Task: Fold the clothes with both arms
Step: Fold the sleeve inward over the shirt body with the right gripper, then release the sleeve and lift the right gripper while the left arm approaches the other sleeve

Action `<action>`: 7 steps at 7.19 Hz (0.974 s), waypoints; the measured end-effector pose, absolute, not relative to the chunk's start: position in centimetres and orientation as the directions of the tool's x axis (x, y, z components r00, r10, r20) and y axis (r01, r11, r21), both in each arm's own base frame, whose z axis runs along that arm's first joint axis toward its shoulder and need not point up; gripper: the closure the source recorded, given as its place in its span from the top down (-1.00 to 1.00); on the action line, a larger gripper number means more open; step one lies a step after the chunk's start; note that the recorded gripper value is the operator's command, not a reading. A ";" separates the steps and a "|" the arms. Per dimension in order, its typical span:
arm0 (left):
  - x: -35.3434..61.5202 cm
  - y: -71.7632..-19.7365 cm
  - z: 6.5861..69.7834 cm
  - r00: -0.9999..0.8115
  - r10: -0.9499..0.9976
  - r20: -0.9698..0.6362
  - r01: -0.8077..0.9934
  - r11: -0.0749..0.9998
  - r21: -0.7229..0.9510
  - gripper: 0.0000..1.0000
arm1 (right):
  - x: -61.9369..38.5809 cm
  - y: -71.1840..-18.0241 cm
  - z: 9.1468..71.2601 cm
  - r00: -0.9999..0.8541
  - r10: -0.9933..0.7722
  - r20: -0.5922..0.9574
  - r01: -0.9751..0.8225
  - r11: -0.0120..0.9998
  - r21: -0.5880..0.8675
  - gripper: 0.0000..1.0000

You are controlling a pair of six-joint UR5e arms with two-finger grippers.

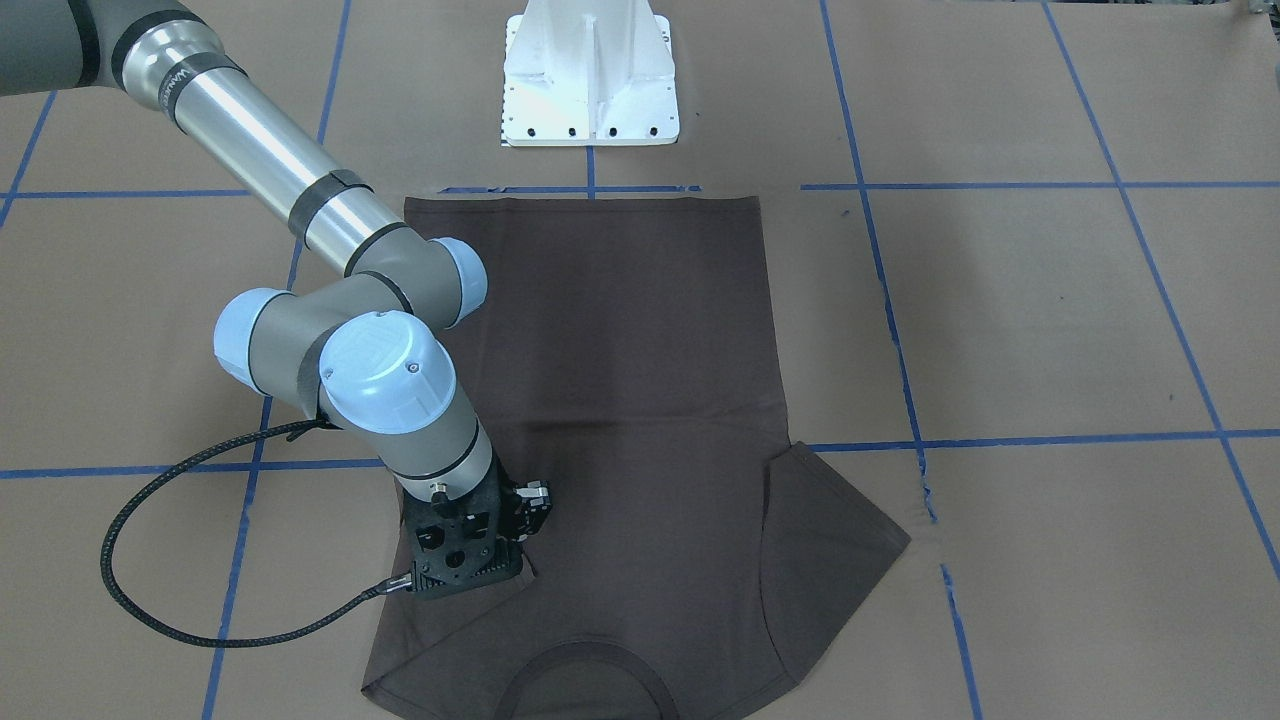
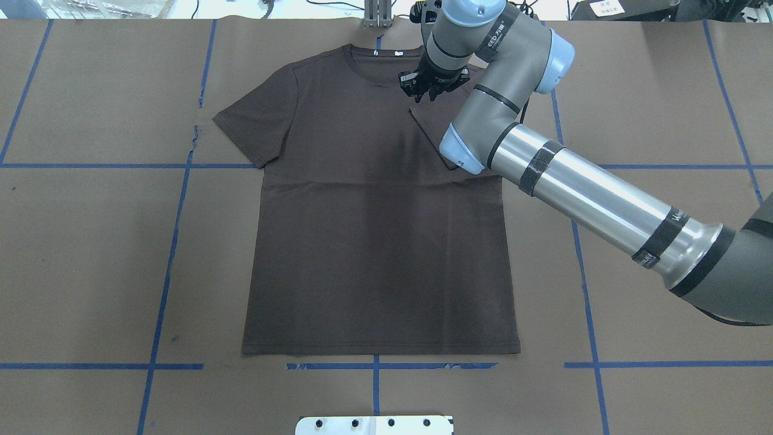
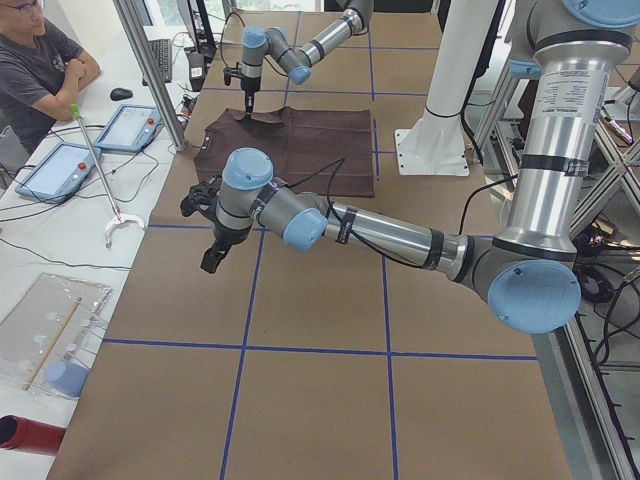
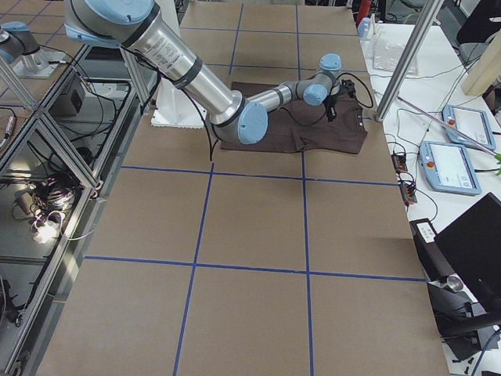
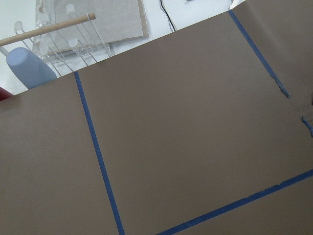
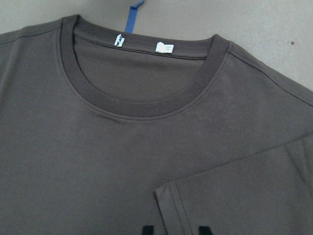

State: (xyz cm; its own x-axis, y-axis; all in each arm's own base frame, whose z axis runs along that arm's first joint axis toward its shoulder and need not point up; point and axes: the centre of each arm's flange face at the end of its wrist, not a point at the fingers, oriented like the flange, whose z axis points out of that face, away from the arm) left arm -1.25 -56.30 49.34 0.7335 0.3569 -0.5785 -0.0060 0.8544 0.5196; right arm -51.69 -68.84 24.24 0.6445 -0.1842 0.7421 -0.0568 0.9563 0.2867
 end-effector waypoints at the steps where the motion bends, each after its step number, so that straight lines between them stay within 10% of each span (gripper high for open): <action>1: -0.9 -56.7 48.7 0.731 0.341 -0.591 0.013 0.859 0.511 1.00 | -51.5 -68.8 24.0 0.640 -0.173 0.749 -0.064 0.959 0.275 1.00; 7: 27.1 -62.3 38.1 0.581 0.089 -0.809 0.233 0.934 0.270 1.00 | -38.5 -61.6 25.6 0.676 0.032 0.736 -0.041 0.999 -0.005 1.00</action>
State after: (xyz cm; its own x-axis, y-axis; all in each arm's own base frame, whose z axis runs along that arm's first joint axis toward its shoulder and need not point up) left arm 27.07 -62.31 38.13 0.5810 0.0887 -0.8090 0.2332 0.9342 0.2699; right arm -38.51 -61.60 25.65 0.6760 0.0318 0.7362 -0.0414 0.9991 -0.0051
